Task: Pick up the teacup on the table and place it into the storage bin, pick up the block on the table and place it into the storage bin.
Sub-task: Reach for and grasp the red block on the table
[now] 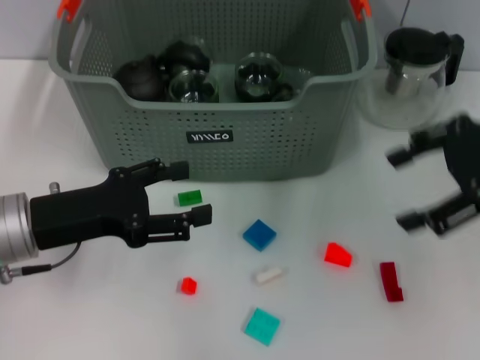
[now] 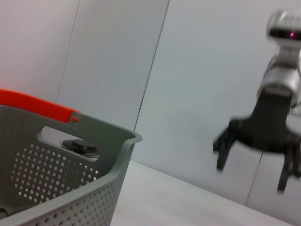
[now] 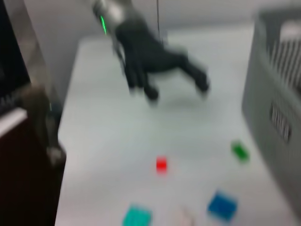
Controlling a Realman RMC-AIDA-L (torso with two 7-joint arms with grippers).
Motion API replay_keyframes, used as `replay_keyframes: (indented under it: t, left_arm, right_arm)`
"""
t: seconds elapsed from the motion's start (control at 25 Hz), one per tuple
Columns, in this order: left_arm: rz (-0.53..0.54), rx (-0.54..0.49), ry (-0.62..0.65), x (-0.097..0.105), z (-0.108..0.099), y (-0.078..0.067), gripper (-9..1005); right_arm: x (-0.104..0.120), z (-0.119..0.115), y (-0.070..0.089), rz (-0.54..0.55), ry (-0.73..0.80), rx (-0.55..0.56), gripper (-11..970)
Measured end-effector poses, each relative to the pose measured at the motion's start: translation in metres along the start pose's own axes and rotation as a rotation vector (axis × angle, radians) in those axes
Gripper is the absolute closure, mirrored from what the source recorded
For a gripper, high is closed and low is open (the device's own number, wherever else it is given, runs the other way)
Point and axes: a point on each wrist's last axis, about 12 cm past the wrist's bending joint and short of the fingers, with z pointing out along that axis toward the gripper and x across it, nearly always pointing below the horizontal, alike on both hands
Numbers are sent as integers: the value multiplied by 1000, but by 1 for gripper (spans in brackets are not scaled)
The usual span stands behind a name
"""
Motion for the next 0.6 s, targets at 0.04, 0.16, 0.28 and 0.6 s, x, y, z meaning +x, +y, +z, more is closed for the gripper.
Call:
replay_keyframes:
  t: [0.04,0.16,0.28,0.6]
  left_arm:
    - [1,2,1,0,0,0,78]
    - [2,3,1,-1,1,0,78]
    - [0,0,1,0,1,1,78]
    - [-9,-6,-2,2,1,0,79]
  right_arm:
    - [5,4,1,21,38,-3,20]
    - [16,23,0,71,161,-14,19]
    - [19,47,-2,89,285,-13,19]
    - [18,98,-12,66,527,1,19]
